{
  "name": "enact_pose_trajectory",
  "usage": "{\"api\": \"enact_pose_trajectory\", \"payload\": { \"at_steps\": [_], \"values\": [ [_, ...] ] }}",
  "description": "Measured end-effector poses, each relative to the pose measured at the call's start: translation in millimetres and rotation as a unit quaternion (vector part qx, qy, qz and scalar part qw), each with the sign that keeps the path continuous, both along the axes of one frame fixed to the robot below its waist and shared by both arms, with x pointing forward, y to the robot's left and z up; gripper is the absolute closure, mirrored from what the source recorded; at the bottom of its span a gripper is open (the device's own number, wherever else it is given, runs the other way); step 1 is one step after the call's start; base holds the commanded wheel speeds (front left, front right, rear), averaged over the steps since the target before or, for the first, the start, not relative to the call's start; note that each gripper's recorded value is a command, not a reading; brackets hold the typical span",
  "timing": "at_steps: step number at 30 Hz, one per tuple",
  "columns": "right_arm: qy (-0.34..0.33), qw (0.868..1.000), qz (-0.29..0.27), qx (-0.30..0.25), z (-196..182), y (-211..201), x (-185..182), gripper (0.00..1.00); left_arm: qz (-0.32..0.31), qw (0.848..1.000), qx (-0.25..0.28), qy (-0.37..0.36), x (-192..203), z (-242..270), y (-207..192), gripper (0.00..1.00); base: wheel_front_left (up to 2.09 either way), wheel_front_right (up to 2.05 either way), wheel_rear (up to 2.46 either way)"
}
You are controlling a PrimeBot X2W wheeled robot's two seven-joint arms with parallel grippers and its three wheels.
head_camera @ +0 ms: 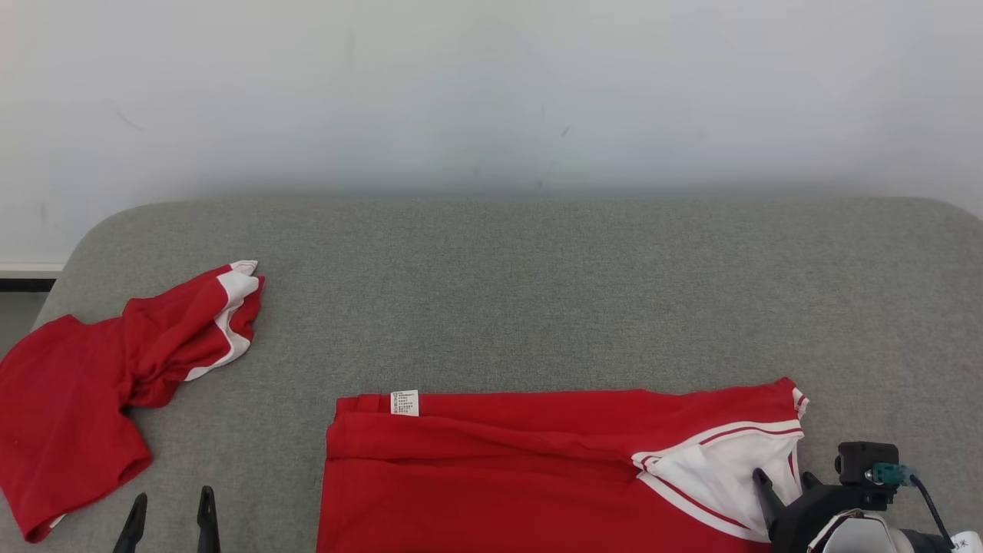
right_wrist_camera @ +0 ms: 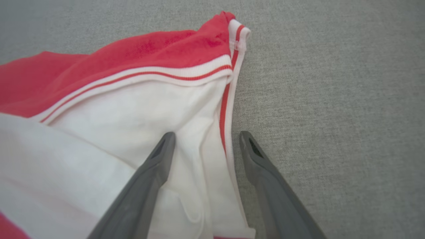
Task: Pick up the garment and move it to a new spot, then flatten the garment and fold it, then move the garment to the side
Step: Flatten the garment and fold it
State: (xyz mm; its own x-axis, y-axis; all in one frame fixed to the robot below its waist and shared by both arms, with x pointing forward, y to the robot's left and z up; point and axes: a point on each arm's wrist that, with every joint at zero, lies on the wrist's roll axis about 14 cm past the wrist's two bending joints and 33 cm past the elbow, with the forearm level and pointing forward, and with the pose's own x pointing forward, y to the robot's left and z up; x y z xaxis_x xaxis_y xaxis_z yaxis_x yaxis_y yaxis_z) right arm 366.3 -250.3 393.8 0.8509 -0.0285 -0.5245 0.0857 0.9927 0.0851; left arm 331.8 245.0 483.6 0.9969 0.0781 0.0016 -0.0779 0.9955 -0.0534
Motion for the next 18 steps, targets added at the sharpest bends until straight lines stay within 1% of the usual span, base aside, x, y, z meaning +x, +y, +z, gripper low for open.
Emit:
{"api": "enact_pose_trajectory", "payload": {
  "at_steps": [6,7,8,9,14,18],
  "values": [
    [0.038,0.999,0.016,-0.016,-14.8,2.1,2.4,0.00,0.003,1.000,-0.002,0.002,-2.6,-2.4,-0.4,0.00,0.00,0.00,0.00],
    [0.041,0.999,0.019,-0.016,-15.9,3.7,3.1,0.27,0.004,1.000,0.000,0.002,-2.6,-2.2,0.3,0.00,0.00,0.00,0.00],
    [0.045,0.999,0.022,-0.016,-17.3,5.5,3.2,0.93,0.004,1.000,0.001,0.002,-2.6,-2.0,0.4,0.00,0.00,0.00,0.00],
    [0.049,0.998,0.025,-0.016,-18.7,7.1,2.9,1.00,0.002,1.000,0.001,0.001,-2.4,-1.9,-0.7,0.00,0.00,0.00,0.00],
    [0.045,0.999,0.018,-0.014,-15.9,0.2,4.4,1.00,-0.002,1.000,0.001,0.003,-1.0,-3.2,-3.8,0.00,0.00,0.00,0.00],
    [0.035,0.999,-0.007,-0.032,-5.6,-31.4,5.3,1.00,-0.007,1.000,0.001,0.002,1.2,-3.1,-8.4,0.00,0.00,0.00,0.00]
  ]
}}
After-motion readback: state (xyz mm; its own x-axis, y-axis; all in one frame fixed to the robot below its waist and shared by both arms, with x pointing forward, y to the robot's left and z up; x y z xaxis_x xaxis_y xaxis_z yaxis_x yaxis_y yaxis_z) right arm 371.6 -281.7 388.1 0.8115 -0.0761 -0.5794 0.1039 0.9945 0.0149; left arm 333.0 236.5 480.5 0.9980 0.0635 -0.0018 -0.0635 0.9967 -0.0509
